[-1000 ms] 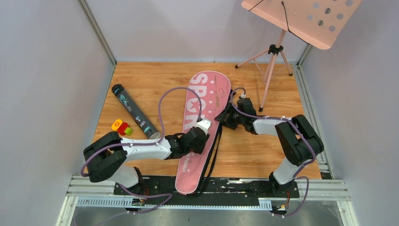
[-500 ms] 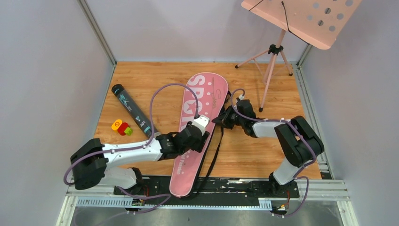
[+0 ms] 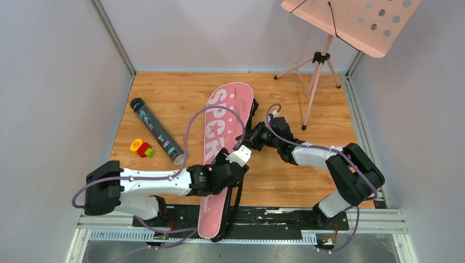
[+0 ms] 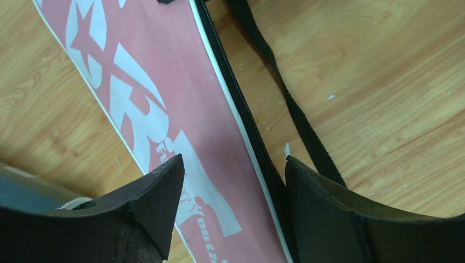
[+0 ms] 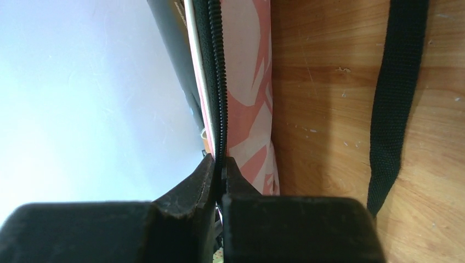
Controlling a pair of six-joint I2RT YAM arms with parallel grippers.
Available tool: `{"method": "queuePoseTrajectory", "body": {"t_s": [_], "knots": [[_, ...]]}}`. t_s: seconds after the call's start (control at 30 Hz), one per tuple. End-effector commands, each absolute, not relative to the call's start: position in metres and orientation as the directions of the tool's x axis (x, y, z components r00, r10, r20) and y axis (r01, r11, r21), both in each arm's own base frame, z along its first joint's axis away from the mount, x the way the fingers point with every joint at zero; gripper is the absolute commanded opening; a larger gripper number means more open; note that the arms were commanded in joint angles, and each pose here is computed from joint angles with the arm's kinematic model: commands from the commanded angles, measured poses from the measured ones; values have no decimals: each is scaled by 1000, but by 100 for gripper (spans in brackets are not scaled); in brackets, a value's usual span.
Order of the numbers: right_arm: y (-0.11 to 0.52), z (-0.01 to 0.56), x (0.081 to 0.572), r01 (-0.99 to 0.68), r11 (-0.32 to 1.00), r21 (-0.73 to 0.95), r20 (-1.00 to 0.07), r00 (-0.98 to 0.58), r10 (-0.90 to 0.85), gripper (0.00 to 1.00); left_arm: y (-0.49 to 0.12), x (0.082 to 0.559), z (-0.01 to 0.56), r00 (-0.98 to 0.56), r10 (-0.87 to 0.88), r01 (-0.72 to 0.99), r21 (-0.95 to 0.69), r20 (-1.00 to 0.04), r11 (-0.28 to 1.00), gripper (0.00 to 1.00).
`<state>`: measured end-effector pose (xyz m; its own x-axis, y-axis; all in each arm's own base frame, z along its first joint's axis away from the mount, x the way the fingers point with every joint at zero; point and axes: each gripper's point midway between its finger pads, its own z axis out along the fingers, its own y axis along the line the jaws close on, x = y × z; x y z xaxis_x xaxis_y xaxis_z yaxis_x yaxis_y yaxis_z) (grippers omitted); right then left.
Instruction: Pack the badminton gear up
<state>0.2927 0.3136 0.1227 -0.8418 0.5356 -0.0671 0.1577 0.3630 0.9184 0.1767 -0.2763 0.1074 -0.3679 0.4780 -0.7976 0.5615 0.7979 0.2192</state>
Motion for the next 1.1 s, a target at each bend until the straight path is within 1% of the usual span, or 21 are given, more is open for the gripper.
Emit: {"method": "queuePoseTrajectory", "body": {"t_s": [0.0,0.07,0.23,0.27,0.37,0.43,0.47,0.5,0.53,0.57,0.6,0.63,0.7,0.73,0.8,0.83,0.87,0.97,1.07], "knots": [[316,167,307,137,216,967,-24,-791,611,0,-274,180,119,-338,485,500,282,-807,819,75],[313,167,307,152,200,968,-10,-775,632,0,-275,175,115,-339,498,493,300,-798,816,76],[304,167,310,165,210,964,-19,-742,670,0,-264,171,99,-358,571,434,409,-739,802,77],[302,169,309,159,208,965,-24,-736,676,0,-263,169,100,-357,564,415,415,-744,810,77],[302,172,307,144,199,969,-27,-742,670,0,-259,167,96,-358,585,402,445,-728,800,74],[304,174,304,131,187,974,-24,-757,654,0,-258,167,94,-361,588,398,451,-724,799,66],[305,175,302,128,182,975,-20,-763,646,0,-256,167,95,-366,579,386,448,-728,807,56],[306,175,300,122,178,976,-19,-771,636,0,-254,167,96,-369,578,378,451,-728,809,52],[307,175,298,117,176,977,-20,-778,628,0,-252,168,97,-371,566,364,446,-736,818,42],[307,176,297,108,177,978,-27,-781,623,0,-250,168,101,-370,557,359,438,-744,824,36],[307,175,295,93,186,978,-43,-786,617,0,-248,168,102,-368,555,360,436,-746,825,22],[306,176,294,72,198,978,-65,-790,609,3,-249,167,108,-365,533,364,409,-764,837,11],[305,177,292,24,233,972,-122,-798,590,12,-250,166,118,-354,505,383,370,-787,847,1],[305,176,292,12,260,966,-147,-799,582,20,-250,166,126,-345,477,391,338,-808,856,0],[299,170,296,11,353,936,-209,-788,579,37,-251,165,136,-344,433,424,273,-833,863,0],[296,172,297,-3,382,924,-241,-779,579,44,-251,164,137,-356,420,447,243,-835,861,0],[293,176,298,-37,407,913,-286,-769,572,48,-250,164,147,-356,371,459,185,-858,869,0],[283,195,301,-132,479,868,-415,-724,551,55,-245,165,157,-374,305,499,86,-876,862,0],[270,208,305,-217,574,789,-552,-662,508,57,-234,164,173,-364,243,508,27,-899,861,0]]}}
